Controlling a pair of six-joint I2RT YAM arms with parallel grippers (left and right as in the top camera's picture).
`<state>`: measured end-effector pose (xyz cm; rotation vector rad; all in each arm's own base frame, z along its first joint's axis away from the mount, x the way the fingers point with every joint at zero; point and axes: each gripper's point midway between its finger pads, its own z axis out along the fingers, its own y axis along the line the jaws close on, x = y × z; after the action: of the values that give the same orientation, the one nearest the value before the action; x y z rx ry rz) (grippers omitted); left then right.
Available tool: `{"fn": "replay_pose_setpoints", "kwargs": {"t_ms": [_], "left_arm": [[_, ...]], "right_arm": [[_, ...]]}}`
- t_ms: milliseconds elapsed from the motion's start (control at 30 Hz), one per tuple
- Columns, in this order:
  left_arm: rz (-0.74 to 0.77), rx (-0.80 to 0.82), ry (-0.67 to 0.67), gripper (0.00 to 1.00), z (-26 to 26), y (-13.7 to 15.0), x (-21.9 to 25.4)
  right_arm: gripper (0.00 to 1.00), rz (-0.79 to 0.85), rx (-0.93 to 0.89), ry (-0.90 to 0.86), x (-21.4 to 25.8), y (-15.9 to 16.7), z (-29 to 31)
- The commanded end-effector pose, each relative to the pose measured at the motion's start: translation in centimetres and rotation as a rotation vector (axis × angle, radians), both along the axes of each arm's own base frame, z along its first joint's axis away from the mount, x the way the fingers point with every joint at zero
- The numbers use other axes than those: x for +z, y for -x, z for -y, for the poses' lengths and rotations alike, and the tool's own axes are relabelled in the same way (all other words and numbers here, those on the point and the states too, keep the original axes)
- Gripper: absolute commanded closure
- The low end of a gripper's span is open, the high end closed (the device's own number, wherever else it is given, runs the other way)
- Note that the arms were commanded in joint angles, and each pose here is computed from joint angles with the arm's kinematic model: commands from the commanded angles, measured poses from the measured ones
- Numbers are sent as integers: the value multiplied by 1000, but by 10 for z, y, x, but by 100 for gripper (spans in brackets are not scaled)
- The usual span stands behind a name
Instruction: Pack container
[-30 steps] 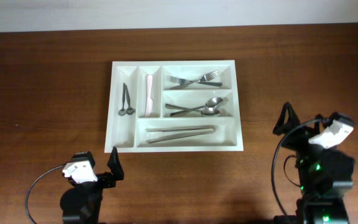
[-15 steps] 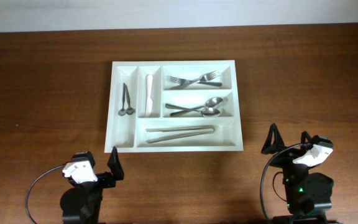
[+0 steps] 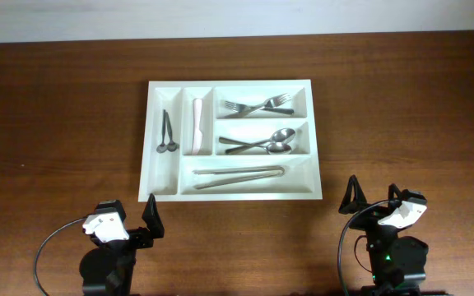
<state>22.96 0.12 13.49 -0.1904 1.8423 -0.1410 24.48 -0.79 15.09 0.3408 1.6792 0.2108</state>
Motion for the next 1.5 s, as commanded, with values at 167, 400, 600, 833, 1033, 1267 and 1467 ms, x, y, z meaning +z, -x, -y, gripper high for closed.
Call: {"fn": "replay_pose_setpoints", "kwargs": {"t_ms": [167,400,600,833,1033,1267,1467], "left_arm": [[4,-1,-16,1,-1,0,0],[4,-1,-16,1,-1,0,0],[4,-1,-16,1,-1,0,0],[4,-1,-16,1,-1,0,0],[4,-1,-16,1,-1,0,0],[3,-1,-16,1,-1,0,0],[4,-1,-16,1,-1,0,0]], "right_arm": [[1,10,57,109,0,0,-8],[1,11,76,102,0,0,-11],[1,11,74,102,0,0,-11],[1,11,75,102,0,0,-11],[1,11,74,102,0,0,-11],[1,11,75,102,0,0,-11],[0,11,74,102,0,0,-11]]}}
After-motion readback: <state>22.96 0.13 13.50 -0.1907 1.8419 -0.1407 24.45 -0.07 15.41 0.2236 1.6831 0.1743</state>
